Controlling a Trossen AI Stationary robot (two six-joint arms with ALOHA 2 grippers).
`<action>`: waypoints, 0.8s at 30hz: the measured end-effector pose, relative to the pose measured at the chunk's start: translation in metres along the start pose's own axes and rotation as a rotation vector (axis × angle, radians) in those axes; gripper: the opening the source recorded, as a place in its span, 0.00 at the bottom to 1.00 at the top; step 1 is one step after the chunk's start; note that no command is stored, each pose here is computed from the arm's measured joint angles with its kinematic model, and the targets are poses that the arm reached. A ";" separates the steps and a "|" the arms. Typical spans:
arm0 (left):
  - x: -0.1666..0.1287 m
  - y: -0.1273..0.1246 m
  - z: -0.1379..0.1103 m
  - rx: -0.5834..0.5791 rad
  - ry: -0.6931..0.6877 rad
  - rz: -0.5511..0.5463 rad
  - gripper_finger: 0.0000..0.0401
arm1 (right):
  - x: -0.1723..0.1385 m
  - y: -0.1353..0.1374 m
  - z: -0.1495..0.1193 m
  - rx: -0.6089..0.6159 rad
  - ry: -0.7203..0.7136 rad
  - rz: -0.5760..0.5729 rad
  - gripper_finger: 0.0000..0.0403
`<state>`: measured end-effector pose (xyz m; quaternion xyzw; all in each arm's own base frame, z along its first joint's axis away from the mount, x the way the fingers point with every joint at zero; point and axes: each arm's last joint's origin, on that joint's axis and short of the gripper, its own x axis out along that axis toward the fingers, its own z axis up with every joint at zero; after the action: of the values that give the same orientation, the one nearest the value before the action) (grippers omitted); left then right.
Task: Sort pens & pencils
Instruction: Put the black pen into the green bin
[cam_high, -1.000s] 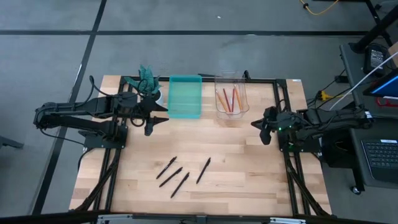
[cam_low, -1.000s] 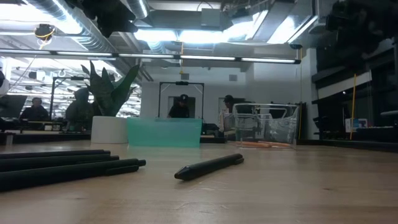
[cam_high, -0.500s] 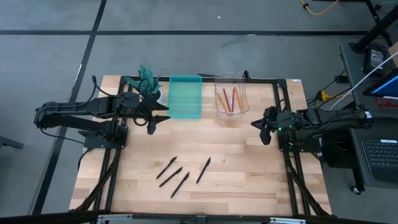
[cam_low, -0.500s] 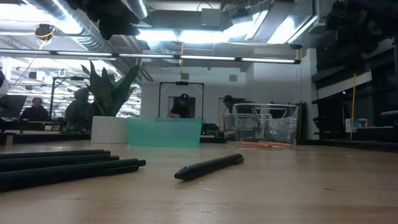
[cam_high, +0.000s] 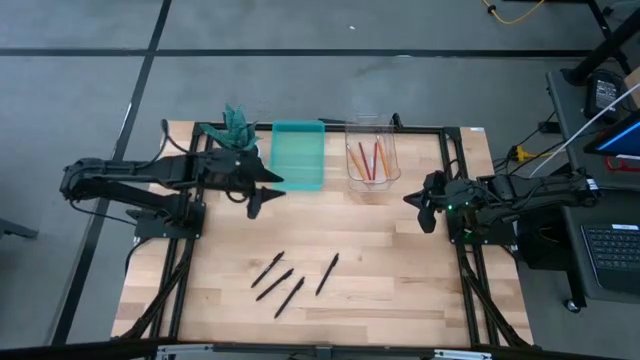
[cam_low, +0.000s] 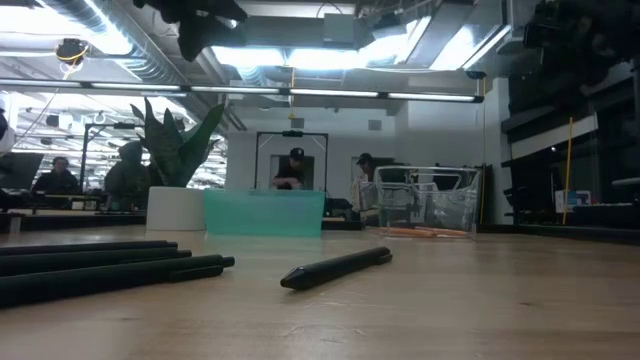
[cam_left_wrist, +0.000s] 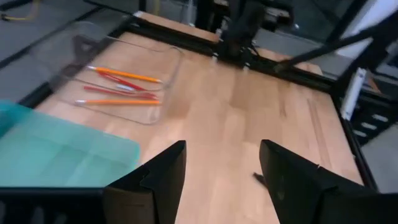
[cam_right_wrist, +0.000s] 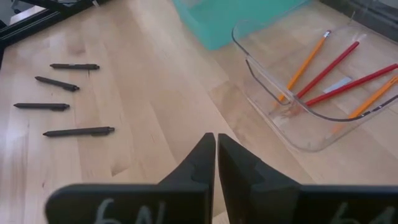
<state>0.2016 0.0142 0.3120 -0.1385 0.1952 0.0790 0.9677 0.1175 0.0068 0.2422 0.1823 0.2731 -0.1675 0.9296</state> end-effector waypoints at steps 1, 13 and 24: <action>0.004 -0.003 0.000 0.006 0.012 -0.013 0.49 | 0.000 0.000 0.000 -0.001 0.000 0.000 0.05; 0.038 -0.047 -0.033 -0.030 0.367 -0.068 0.49 | 0.000 0.000 0.000 -0.002 0.001 0.000 0.05; 0.061 -0.084 -0.087 -0.234 0.661 0.045 0.49 | 0.000 0.000 0.000 -0.036 0.002 0.000 0.05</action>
<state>0.2435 -0.0853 0.2306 -0.2623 0.4904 0.0730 0.8279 0.1174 0.0068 0.2420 0.1656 0.2772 -0.1625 0.9324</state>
